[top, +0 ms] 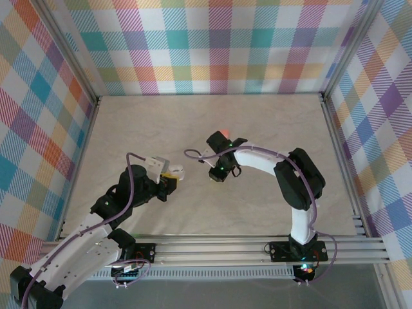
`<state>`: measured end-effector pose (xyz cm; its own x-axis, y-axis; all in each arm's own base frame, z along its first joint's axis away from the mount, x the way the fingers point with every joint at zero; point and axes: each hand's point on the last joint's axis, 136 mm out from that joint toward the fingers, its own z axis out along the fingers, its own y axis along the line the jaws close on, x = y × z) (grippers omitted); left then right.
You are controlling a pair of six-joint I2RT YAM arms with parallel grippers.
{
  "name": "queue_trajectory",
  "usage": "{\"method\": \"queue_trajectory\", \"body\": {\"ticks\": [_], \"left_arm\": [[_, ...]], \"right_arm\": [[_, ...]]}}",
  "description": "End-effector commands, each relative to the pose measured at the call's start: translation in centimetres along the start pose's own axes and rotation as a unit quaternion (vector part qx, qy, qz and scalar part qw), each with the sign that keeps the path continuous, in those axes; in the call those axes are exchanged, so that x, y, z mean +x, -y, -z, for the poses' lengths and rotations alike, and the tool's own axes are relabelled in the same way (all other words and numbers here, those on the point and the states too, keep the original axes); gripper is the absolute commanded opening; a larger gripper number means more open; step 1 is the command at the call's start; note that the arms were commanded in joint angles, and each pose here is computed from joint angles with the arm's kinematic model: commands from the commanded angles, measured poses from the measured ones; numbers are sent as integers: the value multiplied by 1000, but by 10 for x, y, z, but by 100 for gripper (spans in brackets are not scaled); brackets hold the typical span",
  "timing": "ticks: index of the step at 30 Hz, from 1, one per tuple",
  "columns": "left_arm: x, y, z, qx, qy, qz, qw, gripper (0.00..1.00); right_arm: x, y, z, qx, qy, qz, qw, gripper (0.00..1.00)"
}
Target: Insert the wireless bluetooth earbuds into the charging case
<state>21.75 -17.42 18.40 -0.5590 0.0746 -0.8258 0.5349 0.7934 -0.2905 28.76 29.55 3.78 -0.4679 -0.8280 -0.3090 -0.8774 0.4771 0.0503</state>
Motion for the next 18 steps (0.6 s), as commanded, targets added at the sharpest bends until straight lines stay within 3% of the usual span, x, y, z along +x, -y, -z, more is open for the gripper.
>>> {"method": "queue_trajectory", "body": {"ticks": [1, 4, 7, 10, 18], "left_arm": [[-2, -3, 2, -3, 13, 11, 1000, 0], [-2, -4, 2, -5, 13, 11, 1000, 0], [-3, -4, 1, -7, 12, 11, 1000, 0], [3, -6, 1, -13, -2, 12, 1000, 0], [-7, -5, 1, -14, 0, 2, 1000, 0]], "right_arm": [[17, -14, -10, -30, -34, 44, 998, 18], [26, -11, -17, -20, -57, 56, 997, 20], [27, -6, -16, 0, -60, 55, 997, 39], [22, -4, -7, 9, -48, 45, 998, 49], [-3, 1, 48, 39, 22, -49, 998, 54]]}}
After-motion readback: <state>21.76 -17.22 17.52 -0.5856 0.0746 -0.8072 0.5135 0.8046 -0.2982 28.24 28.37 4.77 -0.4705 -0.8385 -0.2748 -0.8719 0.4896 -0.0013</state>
